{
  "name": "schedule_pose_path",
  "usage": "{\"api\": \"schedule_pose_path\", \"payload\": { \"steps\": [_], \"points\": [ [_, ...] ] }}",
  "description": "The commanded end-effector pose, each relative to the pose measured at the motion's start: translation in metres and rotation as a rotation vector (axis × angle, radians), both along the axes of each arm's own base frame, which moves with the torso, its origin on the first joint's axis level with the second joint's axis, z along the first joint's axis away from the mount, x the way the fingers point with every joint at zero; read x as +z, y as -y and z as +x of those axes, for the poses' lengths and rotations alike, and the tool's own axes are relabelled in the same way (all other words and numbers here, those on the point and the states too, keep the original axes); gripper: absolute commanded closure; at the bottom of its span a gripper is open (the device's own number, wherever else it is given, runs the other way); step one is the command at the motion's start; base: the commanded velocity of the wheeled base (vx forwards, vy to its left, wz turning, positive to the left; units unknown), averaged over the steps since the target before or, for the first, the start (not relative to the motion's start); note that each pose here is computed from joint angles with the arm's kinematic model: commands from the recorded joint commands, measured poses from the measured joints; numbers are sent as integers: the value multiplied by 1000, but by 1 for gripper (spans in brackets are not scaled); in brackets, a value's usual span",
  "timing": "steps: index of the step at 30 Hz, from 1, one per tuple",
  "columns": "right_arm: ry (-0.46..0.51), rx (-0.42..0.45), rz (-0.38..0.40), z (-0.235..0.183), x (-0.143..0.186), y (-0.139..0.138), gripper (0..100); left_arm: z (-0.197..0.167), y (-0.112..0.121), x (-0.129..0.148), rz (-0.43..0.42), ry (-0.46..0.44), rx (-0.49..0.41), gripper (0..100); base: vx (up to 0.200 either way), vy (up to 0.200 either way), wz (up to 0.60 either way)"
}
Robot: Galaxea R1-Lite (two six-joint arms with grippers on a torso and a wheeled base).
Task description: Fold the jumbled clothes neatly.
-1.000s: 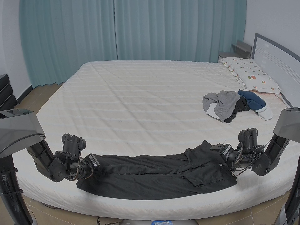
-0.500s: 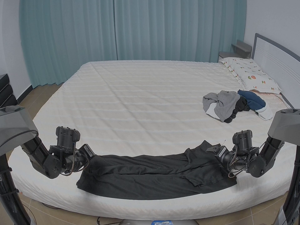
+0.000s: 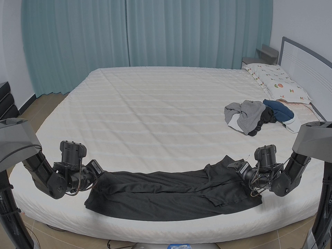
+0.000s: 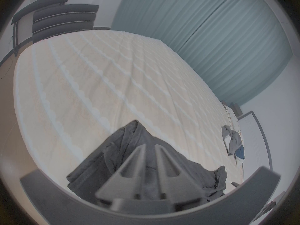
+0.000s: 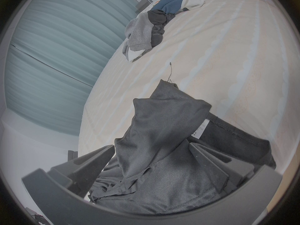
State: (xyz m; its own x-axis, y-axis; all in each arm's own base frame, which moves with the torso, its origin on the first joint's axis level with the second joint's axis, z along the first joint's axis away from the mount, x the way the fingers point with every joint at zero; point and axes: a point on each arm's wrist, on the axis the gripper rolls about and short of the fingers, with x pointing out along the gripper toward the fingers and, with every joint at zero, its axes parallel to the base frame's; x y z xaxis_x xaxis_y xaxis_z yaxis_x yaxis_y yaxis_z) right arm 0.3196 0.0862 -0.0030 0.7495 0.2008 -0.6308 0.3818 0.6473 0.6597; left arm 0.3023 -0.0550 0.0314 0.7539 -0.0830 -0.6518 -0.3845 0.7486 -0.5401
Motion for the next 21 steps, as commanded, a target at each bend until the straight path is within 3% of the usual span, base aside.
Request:
{"api": "schedule_pose_path", "payload": {
  "steps": [1, 21],
  "points": [
    [-1, 1, -1, -1, 0, 0, 0, -4, 3, -6, -4, -28, -20, 0, 0, 0, 0],
    [-7, 1, 2, -2, -2, 0, 0, -22, 29, -25, 32, -108, -134, 0, 0, 0, 0]
  ]
}}
